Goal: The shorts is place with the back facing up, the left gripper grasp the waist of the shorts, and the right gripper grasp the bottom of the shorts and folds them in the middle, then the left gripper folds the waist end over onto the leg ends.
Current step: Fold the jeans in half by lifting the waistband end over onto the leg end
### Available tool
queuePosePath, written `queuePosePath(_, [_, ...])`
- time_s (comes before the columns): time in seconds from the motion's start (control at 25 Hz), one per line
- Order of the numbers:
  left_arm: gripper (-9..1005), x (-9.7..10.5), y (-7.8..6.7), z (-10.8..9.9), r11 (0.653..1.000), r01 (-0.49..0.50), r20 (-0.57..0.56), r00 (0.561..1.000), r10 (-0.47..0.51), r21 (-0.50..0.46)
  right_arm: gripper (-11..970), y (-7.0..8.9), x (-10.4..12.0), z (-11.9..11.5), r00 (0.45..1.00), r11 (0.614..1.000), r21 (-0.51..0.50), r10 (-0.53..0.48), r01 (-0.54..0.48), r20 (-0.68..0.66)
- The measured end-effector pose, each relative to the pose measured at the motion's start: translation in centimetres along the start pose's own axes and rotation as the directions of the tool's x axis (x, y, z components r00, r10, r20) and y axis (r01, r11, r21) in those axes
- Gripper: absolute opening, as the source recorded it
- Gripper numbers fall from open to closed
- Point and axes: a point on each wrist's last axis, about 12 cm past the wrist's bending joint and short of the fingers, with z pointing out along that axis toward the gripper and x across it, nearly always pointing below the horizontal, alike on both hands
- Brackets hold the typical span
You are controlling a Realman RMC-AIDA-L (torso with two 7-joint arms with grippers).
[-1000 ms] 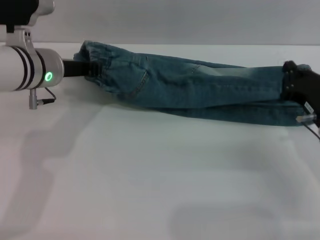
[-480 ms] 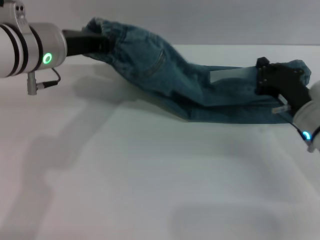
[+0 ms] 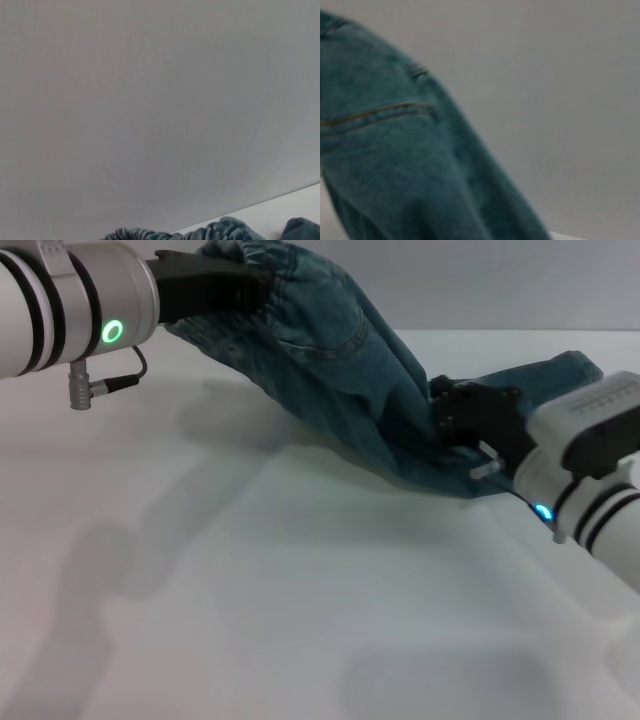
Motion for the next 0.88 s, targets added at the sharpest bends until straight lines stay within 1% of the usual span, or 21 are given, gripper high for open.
queuePosePath(0.12, [89,-0.2,-0.5,-0.3,1.000,-0.002,0.009,1.000,0.002,0.017,-1,0.6,-0.3,0.8,1.000,0.999,-0.025,-0.020,0.020,-0.022])
queuePosePath(0.28, [89,-0.4,-1.1,-0.5,0.999,-0.015,0.019,1.000,0.014,0.037,-1,1.3,-0.5,1.7,0.999,0.999,-0.041,-0.005,0.003,-0.050])
queuePosePath(0.48, [90,-0.6,-1.6,-0.6,0.998,-0.024,0.028,0.999,0.023,0.052,-1,2.9,-0.9,2.7,0.996,0.994,-0.105,-0.031,0.022,-0.088])
queuePosePath(0.64, [90,-0.8,-1.8,-0.7,0.998,-0.031,0.038,0.999,0.028,0.057,-1,4.6,-1.4,3.6,0.994,0.985,-0.172,-0.042,0.024,-0.101])
queuePosePath(0.8, [90,-0.8,-1.7,-0.7,0.998,-0.031,0.037,0.999,0.029,0.056,-1,5.6,-1.7,3.6,0.995,0.978,-0.209,-0.031,0.012,-0.092])
queuePosePath(0.84, [90,-0.7,-1.7,-0.7,0.998,-0.031,0.036,0.999,0.029,0.055,-1,6.3,-2.0,3.6,0.997,0.973,-0.231,-0.026,0.008,-0.075])
queuePosePath(0.88, [90,-0.7,-1.7,-0.7,0.998,-0.031,0.036,0.999,0.029,0.055,-1,6.3,-2.0,3.6,0.997,0.973,-0.231,-0.026,0.008,-0.075])
